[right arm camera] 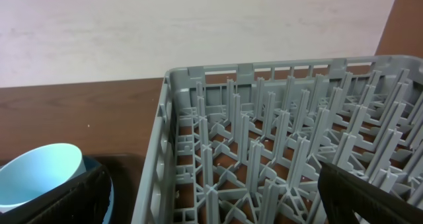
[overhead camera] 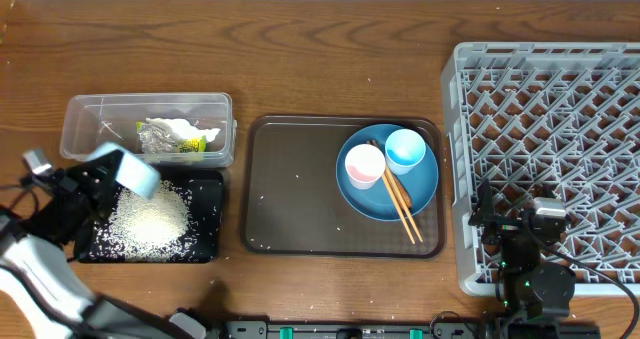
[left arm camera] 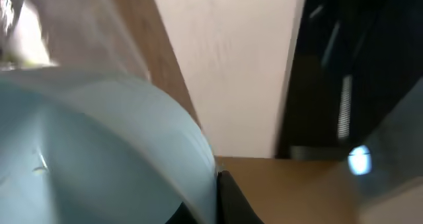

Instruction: Sort waste into correct bins and load items into the dishwasher rack

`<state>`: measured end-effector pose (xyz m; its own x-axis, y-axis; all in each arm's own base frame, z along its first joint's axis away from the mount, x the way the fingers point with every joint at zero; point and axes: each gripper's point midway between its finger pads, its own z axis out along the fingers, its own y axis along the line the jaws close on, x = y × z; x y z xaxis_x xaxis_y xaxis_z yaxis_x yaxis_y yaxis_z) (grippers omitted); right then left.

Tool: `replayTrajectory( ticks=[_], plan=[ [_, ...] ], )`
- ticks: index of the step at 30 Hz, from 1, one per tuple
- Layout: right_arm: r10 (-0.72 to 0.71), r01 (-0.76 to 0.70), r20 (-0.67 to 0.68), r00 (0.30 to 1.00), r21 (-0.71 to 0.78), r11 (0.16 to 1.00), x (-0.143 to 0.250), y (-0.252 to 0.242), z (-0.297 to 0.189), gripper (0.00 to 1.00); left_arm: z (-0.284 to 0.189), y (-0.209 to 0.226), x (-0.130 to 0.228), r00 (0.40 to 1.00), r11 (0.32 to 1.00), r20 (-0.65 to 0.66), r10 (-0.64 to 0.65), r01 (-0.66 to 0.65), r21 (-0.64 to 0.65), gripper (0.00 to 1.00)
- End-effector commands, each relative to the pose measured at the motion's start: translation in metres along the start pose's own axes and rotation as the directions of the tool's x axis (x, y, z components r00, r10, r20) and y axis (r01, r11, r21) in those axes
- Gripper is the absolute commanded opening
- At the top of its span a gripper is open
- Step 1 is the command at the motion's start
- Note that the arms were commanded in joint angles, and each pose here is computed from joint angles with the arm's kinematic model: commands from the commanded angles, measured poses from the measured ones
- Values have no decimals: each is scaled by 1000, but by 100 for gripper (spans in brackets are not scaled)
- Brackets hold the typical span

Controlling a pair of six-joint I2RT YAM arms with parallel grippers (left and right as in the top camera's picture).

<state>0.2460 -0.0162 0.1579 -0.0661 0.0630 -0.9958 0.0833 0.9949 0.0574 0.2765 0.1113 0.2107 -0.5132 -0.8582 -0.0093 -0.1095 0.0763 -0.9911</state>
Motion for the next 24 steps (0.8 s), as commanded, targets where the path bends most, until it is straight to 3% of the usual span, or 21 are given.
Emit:
replayTrajectory(
  ticks=[1, 8, 13, 17, 24],
  plan=[
    [8, -8, 1, 1000, -14, 1000, 0, 4, 0, 99, 1, 5, 0, 998, 995, -33, -49, 52, 80, 6],
    [8, -8, 1, 1000, -14, 1000, 0, 4, 0, 99, 0, -4, 3, 1000, 997, -27, -9, 11, 82, 7],
    [8, -8, 1, 1000, -14, 1000, 0, 4, 0, 99, -3, -29, 17, 995, 992, -15, 96, -94, 85, 17],
    [8, -8, 1, 1000, -14, 1000, 0, 4, 0, 99, -1, -52, 36, 976, 973, -27, 215, -212, 89, 17],
    [8, -8, 1, 1000, -14, 1000, 0, 4, 0, 99, 29, -58, 83, 917, 912, -113, 384, -395, -106, 10]
  ],
)
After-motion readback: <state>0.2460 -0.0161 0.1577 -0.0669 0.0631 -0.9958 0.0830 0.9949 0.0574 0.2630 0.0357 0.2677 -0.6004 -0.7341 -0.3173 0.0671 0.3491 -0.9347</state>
